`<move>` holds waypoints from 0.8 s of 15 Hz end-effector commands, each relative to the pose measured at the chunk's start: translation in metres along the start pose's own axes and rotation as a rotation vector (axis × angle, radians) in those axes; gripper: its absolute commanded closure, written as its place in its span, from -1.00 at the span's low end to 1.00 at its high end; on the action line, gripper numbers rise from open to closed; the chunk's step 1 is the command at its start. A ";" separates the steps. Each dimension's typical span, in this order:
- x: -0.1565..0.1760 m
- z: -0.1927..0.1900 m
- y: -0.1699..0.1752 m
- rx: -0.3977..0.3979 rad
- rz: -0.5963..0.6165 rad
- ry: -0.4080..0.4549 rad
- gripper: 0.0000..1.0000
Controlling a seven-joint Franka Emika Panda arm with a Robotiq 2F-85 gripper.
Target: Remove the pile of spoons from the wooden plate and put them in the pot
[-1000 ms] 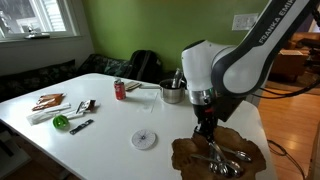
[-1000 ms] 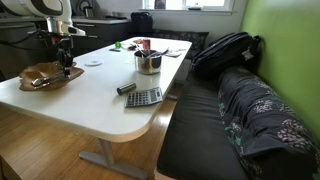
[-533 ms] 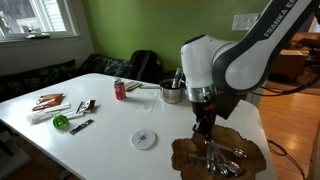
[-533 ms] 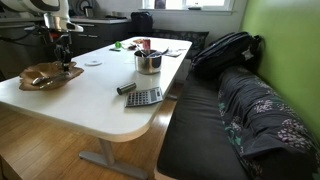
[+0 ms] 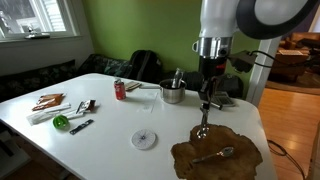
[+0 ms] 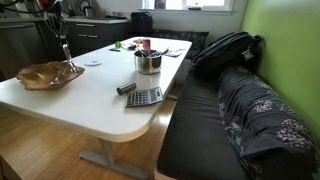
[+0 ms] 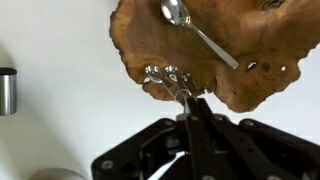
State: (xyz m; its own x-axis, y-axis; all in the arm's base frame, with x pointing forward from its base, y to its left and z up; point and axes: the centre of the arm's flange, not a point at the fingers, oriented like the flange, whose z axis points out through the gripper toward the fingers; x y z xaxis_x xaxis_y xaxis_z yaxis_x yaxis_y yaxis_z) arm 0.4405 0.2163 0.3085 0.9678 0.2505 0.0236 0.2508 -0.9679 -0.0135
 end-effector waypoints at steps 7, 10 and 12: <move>0.028 -0.066 0.044 -0.087 0.139 0.237 0.98; 0.052 -0.104 0.104 -0.137 0.267 0.328 0.98; 0.065 -0.110 0.146 -0.162 0.383 0.350 0.98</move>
State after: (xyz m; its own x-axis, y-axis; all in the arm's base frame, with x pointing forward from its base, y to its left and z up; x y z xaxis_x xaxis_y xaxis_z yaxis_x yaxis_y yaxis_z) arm 0.5103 0.1269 0.4099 0.9414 0.0076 0.3372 -0.0109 -0.9985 0.0529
